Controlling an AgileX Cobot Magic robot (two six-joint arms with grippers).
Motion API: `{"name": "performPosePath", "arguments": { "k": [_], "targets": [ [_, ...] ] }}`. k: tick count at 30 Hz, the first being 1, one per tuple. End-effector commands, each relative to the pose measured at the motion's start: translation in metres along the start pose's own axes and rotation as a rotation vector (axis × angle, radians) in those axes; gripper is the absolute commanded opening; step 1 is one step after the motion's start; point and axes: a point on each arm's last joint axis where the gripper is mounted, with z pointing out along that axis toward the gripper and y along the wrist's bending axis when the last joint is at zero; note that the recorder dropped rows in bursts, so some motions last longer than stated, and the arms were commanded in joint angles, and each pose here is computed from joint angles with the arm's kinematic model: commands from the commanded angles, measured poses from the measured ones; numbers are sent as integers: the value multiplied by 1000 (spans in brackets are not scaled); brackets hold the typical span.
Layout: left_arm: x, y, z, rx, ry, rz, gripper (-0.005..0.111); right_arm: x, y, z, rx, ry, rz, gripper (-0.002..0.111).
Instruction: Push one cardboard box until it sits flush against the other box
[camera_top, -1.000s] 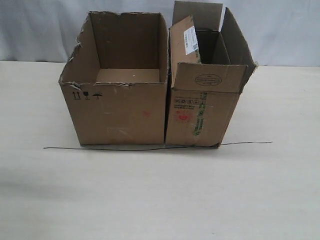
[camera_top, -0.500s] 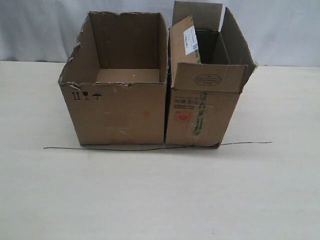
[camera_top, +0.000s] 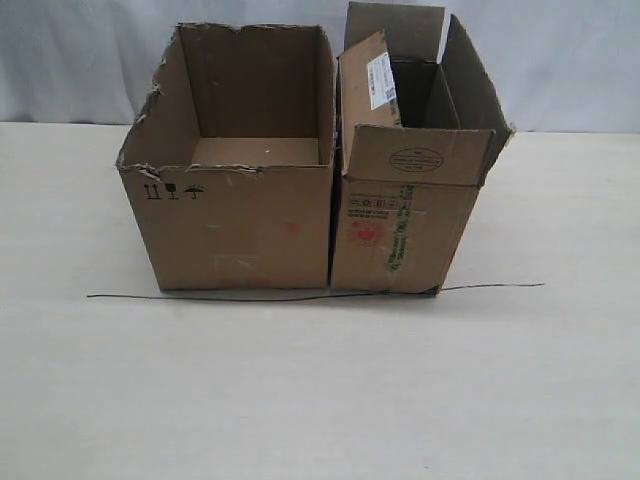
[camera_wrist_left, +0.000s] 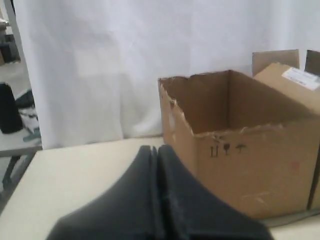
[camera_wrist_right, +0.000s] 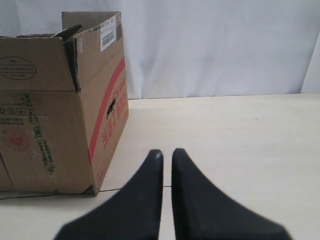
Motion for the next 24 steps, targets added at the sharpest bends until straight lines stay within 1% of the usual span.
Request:
{"name": "performPosePath", "arguments": {
  "k": [1,2,4,6,10,13,19,22,24],
  "targets": [
    [39,6,11,-58,-31,-180,0,0,0,0,-4,-6,0,5],
    [47,8,12,-69,-49,-225,0,0,0,0,-4,-6,0,5],
    [63,8,15,-60,-36,-281,0,0,0,0,-4,-6,0,5],
    [72,6,16,-29,-15,-293,0,0,0,0,-4,-6,0,5],
    [71,5,16,19,-20,-271,0,0,0,0,-4,-6,0,5],
    [71,4,16,26,-18,-255,0,0,0,0,-4,-6,0,5],
    [71,6,16,7,-25,-237,0,0,0,0,-4,-6,0,5],
    [70,9,16,-25,-41,-225,0,0,0,0,-4,-6,0,5],
    [71,10,15,-40,-32,-188,0,0,0,0,-4,-6,0,5]
  ]
}}
